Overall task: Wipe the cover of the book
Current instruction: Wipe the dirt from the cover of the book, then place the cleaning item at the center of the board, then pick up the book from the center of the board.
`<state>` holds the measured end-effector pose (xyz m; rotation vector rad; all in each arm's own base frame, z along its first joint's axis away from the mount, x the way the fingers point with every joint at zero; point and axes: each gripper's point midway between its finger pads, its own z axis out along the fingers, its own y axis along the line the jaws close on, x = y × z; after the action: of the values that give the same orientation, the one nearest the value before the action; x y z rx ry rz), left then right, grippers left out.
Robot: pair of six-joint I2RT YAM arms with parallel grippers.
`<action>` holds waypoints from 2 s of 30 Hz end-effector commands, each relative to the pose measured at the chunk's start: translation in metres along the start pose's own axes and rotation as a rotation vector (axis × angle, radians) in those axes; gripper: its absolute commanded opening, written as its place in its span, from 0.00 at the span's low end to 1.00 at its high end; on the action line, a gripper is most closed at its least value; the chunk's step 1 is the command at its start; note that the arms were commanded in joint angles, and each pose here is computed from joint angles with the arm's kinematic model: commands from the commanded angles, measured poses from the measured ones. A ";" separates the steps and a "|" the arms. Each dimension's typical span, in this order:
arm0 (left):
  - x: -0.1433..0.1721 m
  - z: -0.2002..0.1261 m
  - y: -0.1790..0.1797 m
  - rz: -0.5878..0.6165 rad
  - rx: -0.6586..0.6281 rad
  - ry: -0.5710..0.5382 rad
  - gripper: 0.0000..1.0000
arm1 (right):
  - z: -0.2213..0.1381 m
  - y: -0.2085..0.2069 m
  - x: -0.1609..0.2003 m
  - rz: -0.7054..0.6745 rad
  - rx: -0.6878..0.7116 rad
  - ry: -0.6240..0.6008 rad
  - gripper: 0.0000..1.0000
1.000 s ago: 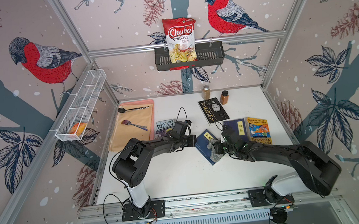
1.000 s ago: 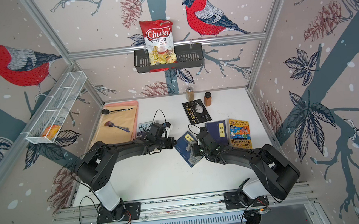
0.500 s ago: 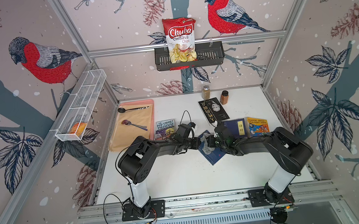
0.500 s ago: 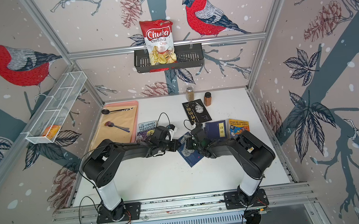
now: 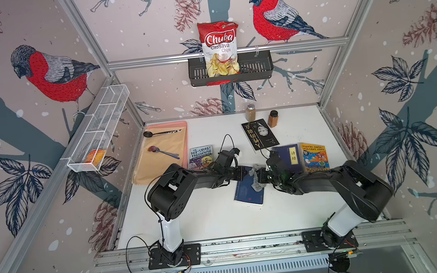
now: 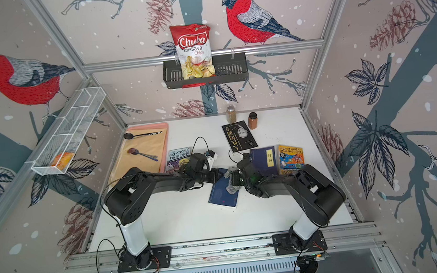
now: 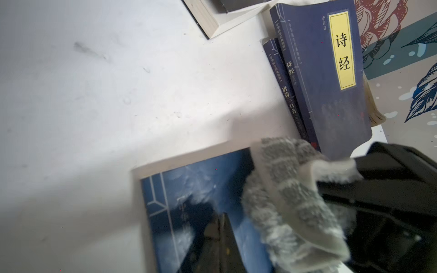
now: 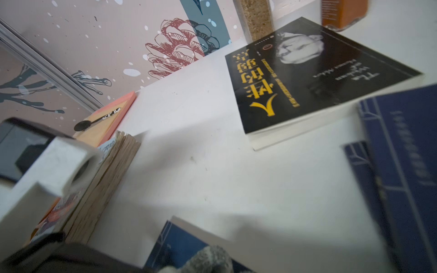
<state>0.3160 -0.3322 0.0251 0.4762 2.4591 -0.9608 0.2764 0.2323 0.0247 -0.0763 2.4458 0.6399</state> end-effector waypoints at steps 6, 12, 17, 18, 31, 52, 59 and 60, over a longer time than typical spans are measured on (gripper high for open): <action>0.034 0.000 0.028 -0.059 -0.120 0.112 0.00 | -0.033 -0.050 0.058 0.032 0.235 0.168 0.05; 0.025 -0.011 0.024 -0.041 -0.138 0.086 0.00 | -0.034 -0.057 0.046 0.051 0.252 0.126 0.26; 0.009 -0.024 0.017 -0.004 -0.157 0.054 0.04 | -0.045 -0.069 0.032 0.032 0.347 0.079 0.58; 0.005 -0.027 0.015 0.003 -0.157 0.044 0.09 | -0.048 -0.069 0.027 0.024 0.358 0.065 0.61; 0.011 -0.050 0.021 0.002 -0.211 0.026 0.49 | -0.087 0.001 -0.026 -0.141 0.297 -0.076 0.72; 0.051 -0.047 -0.025 -0.109 0.174 0.086 0.59 | -0.014 0.005 0.070 -0.087 0.083 0.206 0.35; 0.032 -0.065 -0.042 -0.160 0.344 0.014 0.44 | -0.006 0.003 0.081 -0.084 0.068 0.234 0.32; 0.031 -0.067 -0.043 -0.162 0.355 0.008 0.42 | -0.006 0.003 0.081 -0.085 0.065 0.233 0.32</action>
<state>0.2622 -0.2875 0.0357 0.2848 2.5134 -1.1980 0.2462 0.2416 0.0140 -0.1696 2.4665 0.4790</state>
